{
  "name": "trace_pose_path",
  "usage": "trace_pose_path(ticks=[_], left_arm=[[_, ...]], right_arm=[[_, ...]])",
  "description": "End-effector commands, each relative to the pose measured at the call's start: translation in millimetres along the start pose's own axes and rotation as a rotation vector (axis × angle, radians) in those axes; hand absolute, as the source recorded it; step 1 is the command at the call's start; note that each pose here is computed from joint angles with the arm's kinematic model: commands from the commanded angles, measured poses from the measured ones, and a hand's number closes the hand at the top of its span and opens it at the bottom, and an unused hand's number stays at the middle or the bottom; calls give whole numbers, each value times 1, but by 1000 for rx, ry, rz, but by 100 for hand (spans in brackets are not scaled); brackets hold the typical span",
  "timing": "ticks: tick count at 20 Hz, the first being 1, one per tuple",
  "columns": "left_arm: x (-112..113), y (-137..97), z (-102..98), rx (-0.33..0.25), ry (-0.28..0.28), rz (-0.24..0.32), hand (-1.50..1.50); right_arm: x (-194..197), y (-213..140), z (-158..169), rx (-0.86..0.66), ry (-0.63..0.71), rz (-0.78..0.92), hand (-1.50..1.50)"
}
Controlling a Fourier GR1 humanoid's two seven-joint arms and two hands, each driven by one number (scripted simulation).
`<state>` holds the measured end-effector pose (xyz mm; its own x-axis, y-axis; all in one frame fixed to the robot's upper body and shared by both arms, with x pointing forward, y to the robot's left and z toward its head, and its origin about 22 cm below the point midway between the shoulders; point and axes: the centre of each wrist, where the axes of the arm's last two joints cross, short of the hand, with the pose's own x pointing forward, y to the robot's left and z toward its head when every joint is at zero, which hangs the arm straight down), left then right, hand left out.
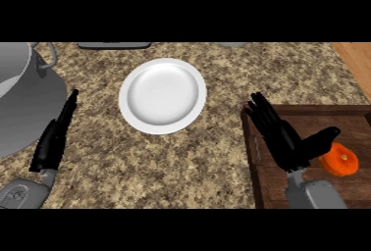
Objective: Pick the squash from the tray and place it in the plate
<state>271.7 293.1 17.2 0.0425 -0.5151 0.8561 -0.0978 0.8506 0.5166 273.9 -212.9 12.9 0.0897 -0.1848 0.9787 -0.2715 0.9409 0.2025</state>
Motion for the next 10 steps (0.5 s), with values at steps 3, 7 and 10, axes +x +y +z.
trace_pose_path(ticks=[3,7,10], left_arm=[[-20,14,13,47,24,-13,0],[-29,27,19,84,76,-8,0],[-38,26,32,64,83,14,0]], right_arm=[[46,-52,27,-447,-318,-91,-150],[55,-138,83,-990,-247,264,-150],[71,-133,87,-1342,-537,195,-150]])
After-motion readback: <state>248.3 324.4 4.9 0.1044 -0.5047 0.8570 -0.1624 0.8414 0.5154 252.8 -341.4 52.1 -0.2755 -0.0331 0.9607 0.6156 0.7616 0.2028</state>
